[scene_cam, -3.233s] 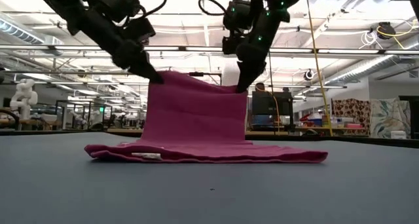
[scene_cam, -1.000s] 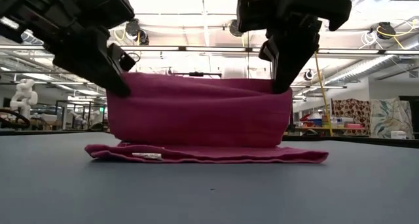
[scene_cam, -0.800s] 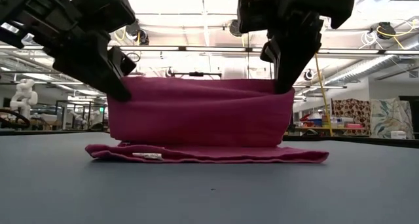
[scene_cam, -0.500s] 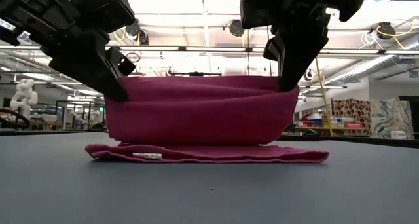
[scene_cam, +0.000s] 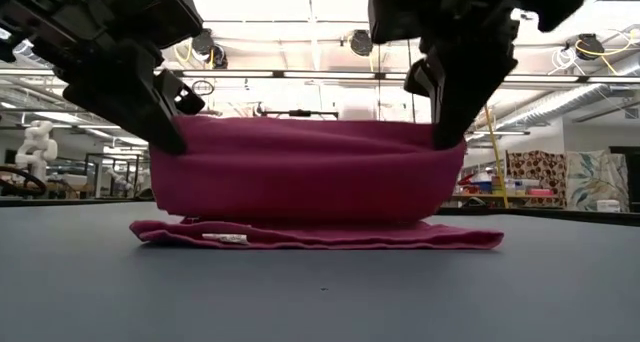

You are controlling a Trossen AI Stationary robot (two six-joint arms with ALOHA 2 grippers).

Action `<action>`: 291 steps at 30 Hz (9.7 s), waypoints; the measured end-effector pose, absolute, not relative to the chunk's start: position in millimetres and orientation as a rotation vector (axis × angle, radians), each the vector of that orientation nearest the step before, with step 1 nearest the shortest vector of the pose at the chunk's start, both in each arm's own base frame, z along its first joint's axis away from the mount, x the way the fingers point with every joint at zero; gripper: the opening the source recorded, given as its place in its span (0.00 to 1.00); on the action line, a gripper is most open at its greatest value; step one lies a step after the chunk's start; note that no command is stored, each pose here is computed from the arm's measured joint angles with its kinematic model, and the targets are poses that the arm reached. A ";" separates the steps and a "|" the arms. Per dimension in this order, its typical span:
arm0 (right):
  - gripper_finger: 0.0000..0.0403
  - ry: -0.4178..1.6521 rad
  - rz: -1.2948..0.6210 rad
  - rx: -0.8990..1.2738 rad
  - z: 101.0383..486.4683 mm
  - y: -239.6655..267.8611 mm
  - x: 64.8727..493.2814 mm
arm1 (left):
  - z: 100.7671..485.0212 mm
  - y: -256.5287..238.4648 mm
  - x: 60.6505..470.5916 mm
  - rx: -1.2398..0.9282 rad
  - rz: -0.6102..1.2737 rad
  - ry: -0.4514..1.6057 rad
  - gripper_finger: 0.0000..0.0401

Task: Roll towel
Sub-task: Fold the light red towel

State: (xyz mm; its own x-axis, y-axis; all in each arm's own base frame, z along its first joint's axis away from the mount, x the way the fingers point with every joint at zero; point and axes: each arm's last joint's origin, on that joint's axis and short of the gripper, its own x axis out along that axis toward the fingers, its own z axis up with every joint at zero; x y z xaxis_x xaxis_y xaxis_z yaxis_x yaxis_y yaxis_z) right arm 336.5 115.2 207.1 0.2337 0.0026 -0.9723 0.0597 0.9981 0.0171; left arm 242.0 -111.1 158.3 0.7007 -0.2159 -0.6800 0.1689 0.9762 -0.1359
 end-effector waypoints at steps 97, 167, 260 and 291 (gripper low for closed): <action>0.01 1.303 -0.069 0.165 199.7 132.1 340.1 | 157.5 -123.1 249.8 -0.077 -0.090 0.616 0.05; 0.00 1.172 -0.133 0.163 232.3 126.1 331.0 | 188.3 -113.1 217.3 -0.026 -0.052 0.677 0.05; 0.00 1.115 -0.212 0.114 272.6 88.3 311.7 | 213.9 -70.6 216.0 -0.002 -0.017 0.623 0.05; 0.00 1.178 -0.181 0.125 241.8 118.2 322.6 | 199.2 -80.6 220.0 -0.023 -0.079 0.703 0.05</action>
